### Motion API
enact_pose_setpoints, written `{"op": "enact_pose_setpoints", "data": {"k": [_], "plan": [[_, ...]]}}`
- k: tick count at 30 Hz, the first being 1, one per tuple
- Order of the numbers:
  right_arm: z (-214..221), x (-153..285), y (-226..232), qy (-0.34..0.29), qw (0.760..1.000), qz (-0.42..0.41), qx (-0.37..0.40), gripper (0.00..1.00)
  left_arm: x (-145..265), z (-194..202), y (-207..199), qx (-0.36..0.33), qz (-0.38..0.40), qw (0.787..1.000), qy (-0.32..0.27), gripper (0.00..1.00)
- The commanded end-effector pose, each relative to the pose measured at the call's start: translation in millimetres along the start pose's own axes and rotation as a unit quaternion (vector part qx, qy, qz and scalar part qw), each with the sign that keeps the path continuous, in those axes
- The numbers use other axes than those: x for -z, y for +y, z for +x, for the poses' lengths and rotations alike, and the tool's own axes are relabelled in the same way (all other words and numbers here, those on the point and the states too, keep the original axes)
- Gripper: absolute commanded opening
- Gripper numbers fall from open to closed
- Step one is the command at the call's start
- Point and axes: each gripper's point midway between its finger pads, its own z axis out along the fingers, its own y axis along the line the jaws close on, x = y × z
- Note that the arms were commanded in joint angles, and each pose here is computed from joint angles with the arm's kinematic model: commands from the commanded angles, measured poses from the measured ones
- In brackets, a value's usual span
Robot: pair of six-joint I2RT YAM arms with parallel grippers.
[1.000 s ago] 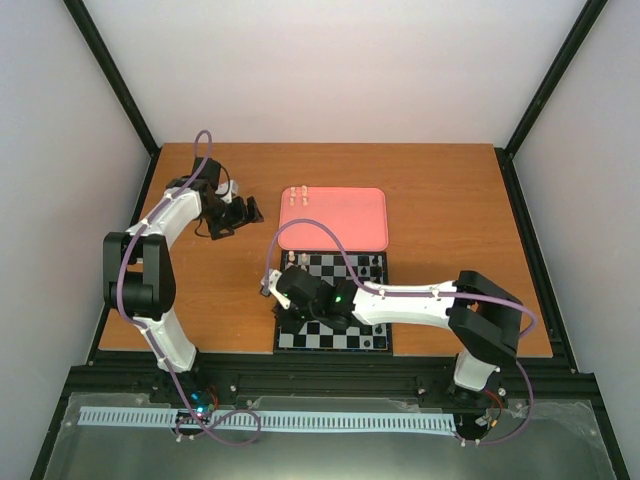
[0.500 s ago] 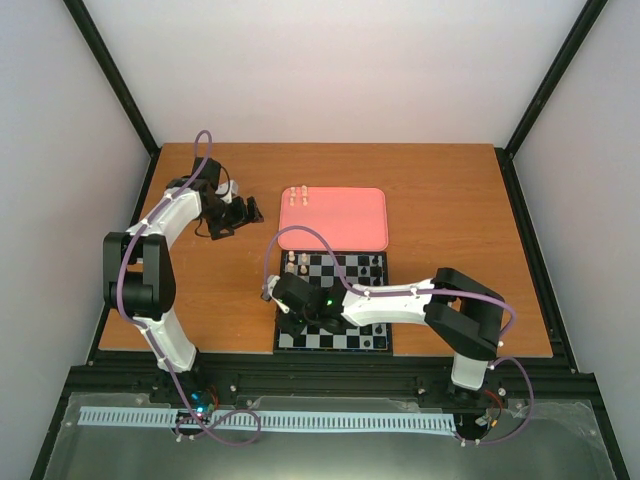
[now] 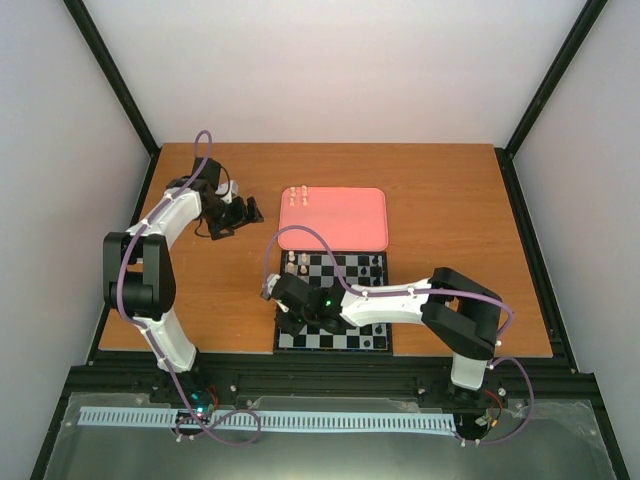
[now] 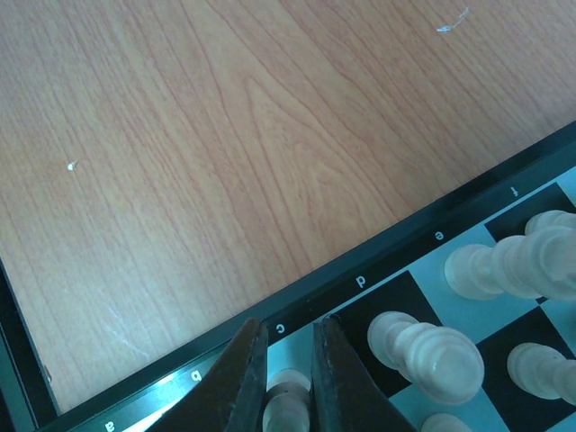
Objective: Set up the chess pieces on the board
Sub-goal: Place the chess piece on the chessboard.
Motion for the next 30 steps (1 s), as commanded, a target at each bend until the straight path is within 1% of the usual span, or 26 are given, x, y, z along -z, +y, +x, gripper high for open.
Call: {"op": "enact_pose_setpoints", "data": {"k": [1, 13, 17, 26, 30], "plan": [[-4, -4, -2, -0.008, 1.0, 0.015, -0.003, 0.11, 9, -7, -5, -0.01, 0.007, 1.0, -0.018, 1.0], [-3, -6, -2, -0.004, 1.0, 0.016, 0.005, 0.12, 8, -6, -4, -0.009, 0.007, 1.0, -0.016, 1.0], [-3, -3, 0, -0.002, 1.0, 0.011, 0.008, 0.22, 7, -6, -3, -0.009, 0.006, 1.0, -0.016, 1.0], [-10, 8, -2, -0.009, 1.0, 0.017, 0.014, 0.27, 7, -7, -3, -0.009, 0.006, 1.0, -0.016, 1.0], [-21, 22, -5, -0.017, 0.999, 0.025, 0.019, 0.34, 8, -6, -3, -0.009, 0.005, 1.0, -0.016, 1.0]]}}
